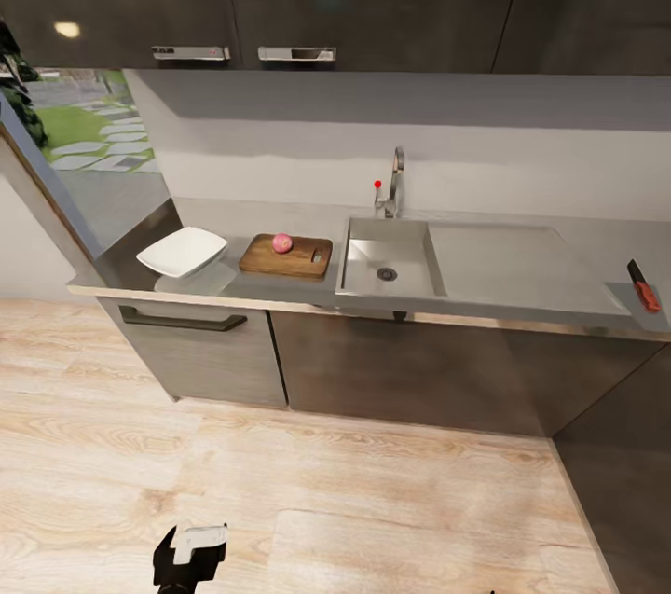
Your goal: In the kitchen, take the Vidalia onion out of the sink, dice it on the chopping board with the paring knife, put the diced onion into the bowl on the countertop, then place both the paring knife and the chopping board into the sink.
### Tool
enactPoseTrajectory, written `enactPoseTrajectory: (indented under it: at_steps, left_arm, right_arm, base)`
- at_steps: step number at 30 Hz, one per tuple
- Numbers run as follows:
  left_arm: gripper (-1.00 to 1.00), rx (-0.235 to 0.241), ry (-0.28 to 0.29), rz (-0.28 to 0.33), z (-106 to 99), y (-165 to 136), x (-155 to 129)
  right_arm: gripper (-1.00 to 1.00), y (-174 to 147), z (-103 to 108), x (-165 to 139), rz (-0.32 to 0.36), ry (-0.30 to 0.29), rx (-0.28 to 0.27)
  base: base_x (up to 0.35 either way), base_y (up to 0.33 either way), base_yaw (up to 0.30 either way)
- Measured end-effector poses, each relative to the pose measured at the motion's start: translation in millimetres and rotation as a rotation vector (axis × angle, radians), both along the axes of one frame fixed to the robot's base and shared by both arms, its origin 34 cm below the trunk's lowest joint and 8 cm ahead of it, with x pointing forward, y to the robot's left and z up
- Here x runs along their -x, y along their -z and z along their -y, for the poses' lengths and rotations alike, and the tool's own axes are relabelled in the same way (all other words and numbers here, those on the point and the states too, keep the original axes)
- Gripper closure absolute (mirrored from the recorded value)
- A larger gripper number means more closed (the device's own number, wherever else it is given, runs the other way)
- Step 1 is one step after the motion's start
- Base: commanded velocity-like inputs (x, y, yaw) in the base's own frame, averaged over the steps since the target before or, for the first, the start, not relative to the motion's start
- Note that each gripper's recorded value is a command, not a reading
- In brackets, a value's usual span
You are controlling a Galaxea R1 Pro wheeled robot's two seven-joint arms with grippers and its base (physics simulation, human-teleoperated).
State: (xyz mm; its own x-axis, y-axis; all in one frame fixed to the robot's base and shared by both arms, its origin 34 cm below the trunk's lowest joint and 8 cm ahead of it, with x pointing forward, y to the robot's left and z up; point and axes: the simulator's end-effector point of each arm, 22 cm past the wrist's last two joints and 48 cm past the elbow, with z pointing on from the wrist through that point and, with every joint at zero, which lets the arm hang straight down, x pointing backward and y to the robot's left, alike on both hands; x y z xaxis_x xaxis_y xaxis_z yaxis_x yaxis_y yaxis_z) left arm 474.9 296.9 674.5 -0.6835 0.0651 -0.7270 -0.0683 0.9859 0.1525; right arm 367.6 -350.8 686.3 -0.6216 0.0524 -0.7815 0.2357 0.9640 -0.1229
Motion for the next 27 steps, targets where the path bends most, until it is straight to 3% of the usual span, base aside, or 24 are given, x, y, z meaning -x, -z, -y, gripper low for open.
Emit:
enactPoseTrajectory:
  at_steps: [27]
  left_arm:
    - [-1.0, -0.003, -0.002, 0.017, -0.7, -11.4, -9.5]
  right_arm:
    - [-1.0, -9.9, -6.3, -12.3, 0.041, -0.001, -0.009]
  base:
    - [0.0, 0.0, -0.009]
